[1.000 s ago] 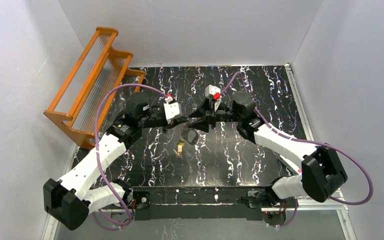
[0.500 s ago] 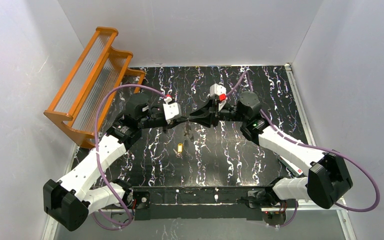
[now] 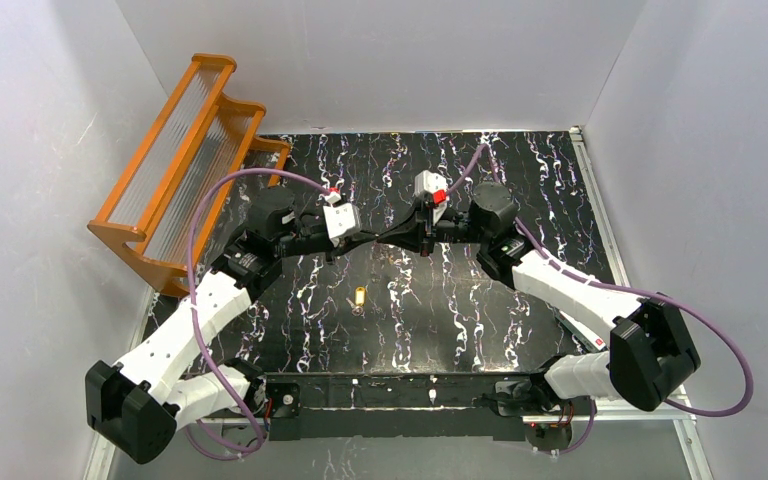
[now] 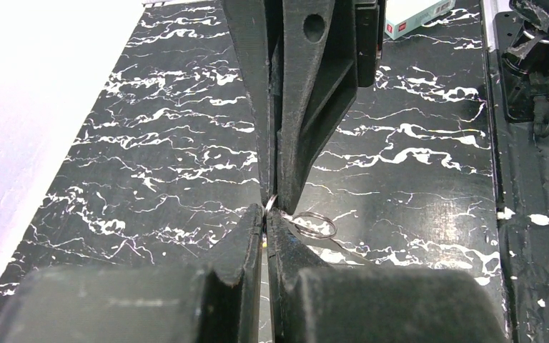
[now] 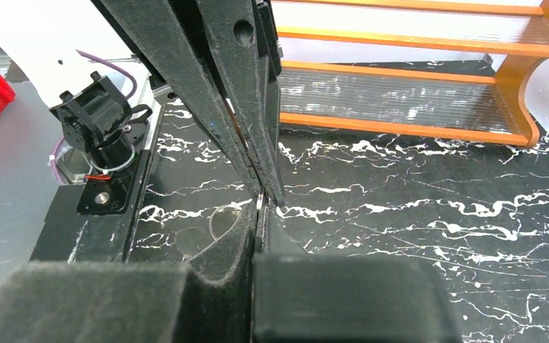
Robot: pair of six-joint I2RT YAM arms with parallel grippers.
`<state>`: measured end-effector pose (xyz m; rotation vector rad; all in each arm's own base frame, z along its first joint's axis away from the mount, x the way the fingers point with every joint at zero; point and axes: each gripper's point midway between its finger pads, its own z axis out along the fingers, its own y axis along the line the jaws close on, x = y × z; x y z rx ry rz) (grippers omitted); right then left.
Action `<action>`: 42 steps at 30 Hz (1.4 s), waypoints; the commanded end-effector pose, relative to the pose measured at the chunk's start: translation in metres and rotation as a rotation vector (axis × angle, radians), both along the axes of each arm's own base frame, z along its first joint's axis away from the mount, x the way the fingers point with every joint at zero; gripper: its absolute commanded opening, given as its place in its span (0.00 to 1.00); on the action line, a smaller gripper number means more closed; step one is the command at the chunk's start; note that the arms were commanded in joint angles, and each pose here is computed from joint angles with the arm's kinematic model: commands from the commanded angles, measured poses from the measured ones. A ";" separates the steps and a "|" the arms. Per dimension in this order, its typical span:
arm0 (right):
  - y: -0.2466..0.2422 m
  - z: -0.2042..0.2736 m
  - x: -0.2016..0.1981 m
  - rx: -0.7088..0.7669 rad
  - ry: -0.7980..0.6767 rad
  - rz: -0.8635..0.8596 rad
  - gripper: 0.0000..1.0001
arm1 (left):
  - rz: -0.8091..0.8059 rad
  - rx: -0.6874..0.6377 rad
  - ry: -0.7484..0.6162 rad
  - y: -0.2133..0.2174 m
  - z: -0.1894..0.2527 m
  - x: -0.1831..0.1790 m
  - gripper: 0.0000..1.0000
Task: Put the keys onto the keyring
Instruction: Adjust the keyring.
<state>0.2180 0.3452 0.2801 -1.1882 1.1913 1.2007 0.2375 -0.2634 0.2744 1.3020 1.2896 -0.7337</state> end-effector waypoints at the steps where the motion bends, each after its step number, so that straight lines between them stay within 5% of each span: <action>1: 0.003 0.007 -0.001 0.022 -0.036 0.012 0.01 | -0.045 -0.037 -0.034 -0.002 0.011 -0.012 0.00; 7: 0.001 0.005 0.001 0.014 -0.045 -0.007 0.01 | -0.030 -0.021 -0.047 0.002 0.007 -0.012 0.00; 12: -0.005 0.001 -0.001 -0.034 -0.100 -0.009 0.01 | 0.031 0.054 -0.067 0.016 -0.004 -0.009 0.45; 18: -0.009 -0.006 -0.004 -0.123 -0.138 0.025 0.01 | 0.054 0.076 -0.055 0.020 -0.009 -0.007 0.51; 42: -0.005 -0.010 -0.005 -0.225 -0.004 0.074 0.01 | -0.058 0.034 0.043 -0.012 -0.021 -0.013 0.12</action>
